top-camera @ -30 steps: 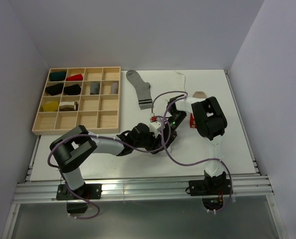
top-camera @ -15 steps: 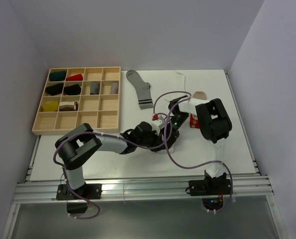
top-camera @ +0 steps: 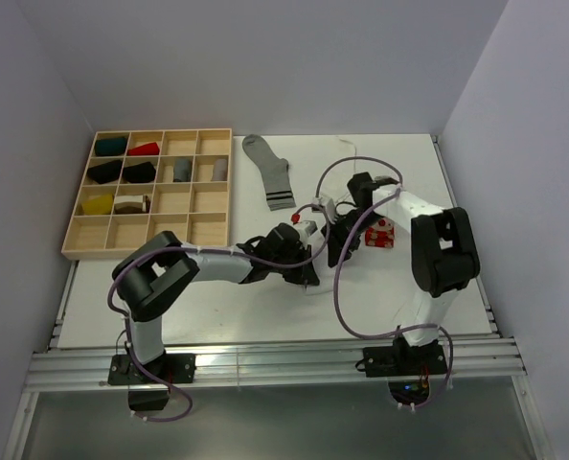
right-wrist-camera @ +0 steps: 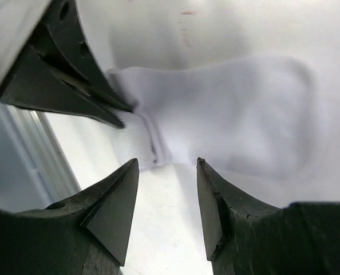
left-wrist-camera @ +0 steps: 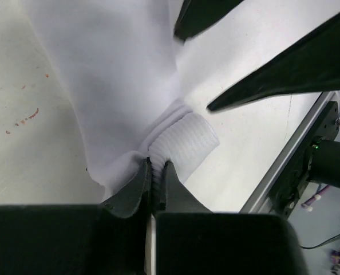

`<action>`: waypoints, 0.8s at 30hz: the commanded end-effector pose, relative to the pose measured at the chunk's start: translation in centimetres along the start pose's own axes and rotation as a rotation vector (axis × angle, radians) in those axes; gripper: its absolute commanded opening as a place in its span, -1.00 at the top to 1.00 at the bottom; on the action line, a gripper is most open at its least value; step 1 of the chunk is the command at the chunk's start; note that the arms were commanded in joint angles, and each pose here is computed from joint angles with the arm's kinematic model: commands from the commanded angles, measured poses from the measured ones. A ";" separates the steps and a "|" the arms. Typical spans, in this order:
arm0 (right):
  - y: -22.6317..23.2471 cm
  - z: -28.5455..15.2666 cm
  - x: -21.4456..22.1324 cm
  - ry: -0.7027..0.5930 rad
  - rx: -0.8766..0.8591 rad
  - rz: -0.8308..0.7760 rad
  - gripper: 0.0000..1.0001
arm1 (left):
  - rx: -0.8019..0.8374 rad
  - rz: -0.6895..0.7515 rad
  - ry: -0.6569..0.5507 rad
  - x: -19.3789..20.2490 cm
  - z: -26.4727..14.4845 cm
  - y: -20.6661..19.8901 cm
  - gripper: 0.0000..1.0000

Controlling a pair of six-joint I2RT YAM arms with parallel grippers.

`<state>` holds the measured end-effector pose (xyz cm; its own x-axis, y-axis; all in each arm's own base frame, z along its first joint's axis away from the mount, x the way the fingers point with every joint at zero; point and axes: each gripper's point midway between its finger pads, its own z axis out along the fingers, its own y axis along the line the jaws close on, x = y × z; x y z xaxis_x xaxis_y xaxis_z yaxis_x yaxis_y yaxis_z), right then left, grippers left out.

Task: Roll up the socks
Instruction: Roll the sock at the center of the board.

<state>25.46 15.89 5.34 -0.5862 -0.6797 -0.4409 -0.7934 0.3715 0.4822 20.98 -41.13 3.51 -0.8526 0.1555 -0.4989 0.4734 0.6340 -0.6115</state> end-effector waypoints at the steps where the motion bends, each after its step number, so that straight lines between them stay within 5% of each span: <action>1: -1.6 -1.9 -0.9 -0.085 0.142 -0.018 -0.05 | -0.194 -0.143 0.261 6.5 -0.7 4.4 0.99; 13: -0.6 -4.7 -0.8 -0.261 0.382 -0.246 -0.03 | -0.095 -0.398 0.438 7.0 -1.3 1.9 0.99; 24: 5.3 0.1 2.0 -0.114 0.331 -0.548 -0.05 | -0.070 -0.536 0.513 7.5 -1.1 1.8 0.99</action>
<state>20.25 15.68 6.67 -0.1820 -0.7404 -0.6471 -0.9699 0.2435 -0.0057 17.26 -40.17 2.63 -0.9833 0.1596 0.0875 0.0422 0.6673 -0.7436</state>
